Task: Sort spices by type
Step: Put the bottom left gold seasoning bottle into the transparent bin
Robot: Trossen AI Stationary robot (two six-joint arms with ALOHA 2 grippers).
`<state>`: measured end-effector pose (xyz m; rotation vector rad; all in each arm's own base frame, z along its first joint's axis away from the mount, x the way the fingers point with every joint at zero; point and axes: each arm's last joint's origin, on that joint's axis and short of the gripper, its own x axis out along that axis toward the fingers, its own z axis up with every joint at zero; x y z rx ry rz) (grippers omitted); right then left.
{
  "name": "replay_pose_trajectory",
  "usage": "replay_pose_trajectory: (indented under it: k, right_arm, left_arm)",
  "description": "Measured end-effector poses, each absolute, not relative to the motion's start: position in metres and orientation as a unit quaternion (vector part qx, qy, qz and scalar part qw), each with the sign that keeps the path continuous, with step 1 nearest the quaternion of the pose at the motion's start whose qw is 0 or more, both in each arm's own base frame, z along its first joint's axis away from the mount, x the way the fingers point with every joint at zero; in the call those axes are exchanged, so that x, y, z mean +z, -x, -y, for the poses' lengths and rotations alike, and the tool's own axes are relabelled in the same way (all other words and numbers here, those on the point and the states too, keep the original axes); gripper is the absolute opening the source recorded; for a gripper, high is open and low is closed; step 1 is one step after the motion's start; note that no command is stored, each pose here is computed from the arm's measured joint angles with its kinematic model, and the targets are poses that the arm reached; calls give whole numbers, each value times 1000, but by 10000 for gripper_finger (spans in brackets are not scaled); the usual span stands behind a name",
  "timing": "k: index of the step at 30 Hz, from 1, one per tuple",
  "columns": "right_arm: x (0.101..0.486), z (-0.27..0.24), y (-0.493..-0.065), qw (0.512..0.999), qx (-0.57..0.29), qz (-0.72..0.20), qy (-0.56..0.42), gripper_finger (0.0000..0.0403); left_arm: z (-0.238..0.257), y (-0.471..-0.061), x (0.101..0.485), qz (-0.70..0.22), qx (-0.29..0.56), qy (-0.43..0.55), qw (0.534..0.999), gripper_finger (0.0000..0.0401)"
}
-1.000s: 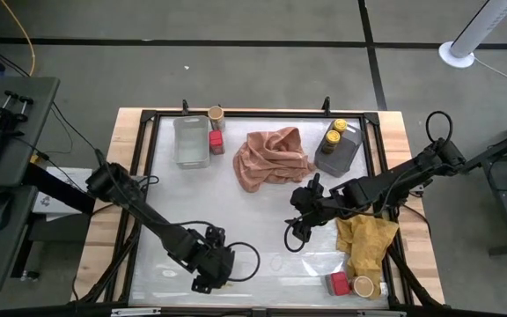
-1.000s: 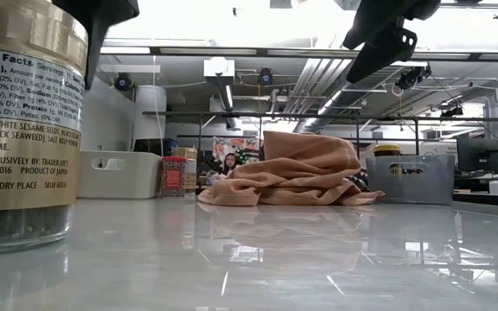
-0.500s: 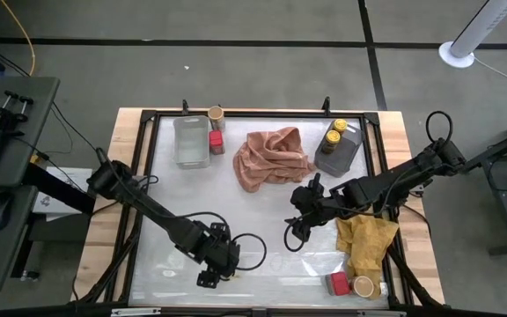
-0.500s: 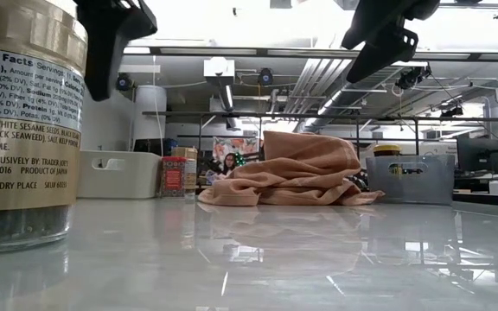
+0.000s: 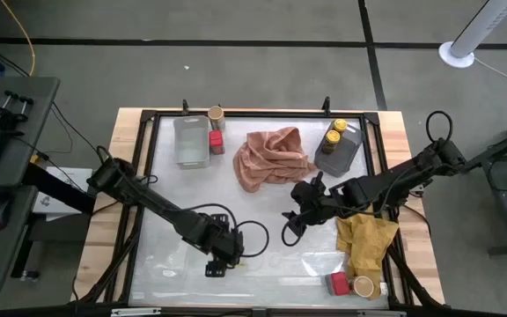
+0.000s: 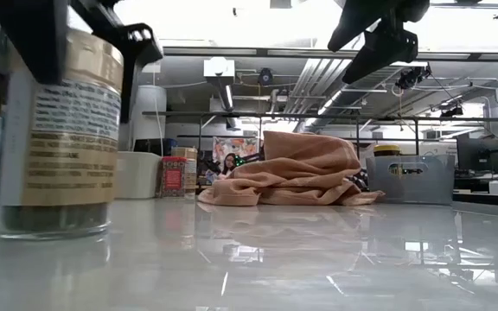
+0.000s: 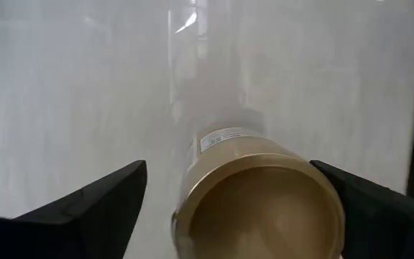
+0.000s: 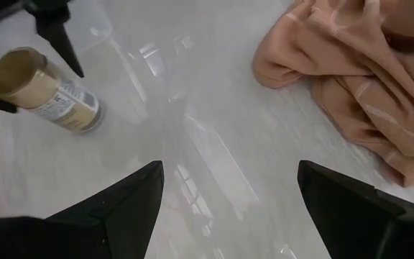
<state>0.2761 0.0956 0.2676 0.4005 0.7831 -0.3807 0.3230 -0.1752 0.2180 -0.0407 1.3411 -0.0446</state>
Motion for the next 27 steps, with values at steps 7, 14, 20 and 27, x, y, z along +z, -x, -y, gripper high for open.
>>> replay_pose_trajectory:
  k: [7, 14, 20, 27]
  right_arm:
    - [268, -95, -277, 890, -188, -369, -190, 317]
    - [269, -94, -277, 893, -204, -358, -182, 317]
    - [269, -93, -277, 895, -215, -349, -174, 317]
    - [269, -93, -277, 896, -216, -349, -172, 317]
  left_arm:
    - [170, -321, 218, -616, 5, 4, 788, 236]
    - [146, -302, 276, -583, 7, 17, 812, 239]
    - [126, -239, 349, -558, 1, 43, 828, 239]
    - [154, -166, 344, -662, 1, -20, 749, 239]
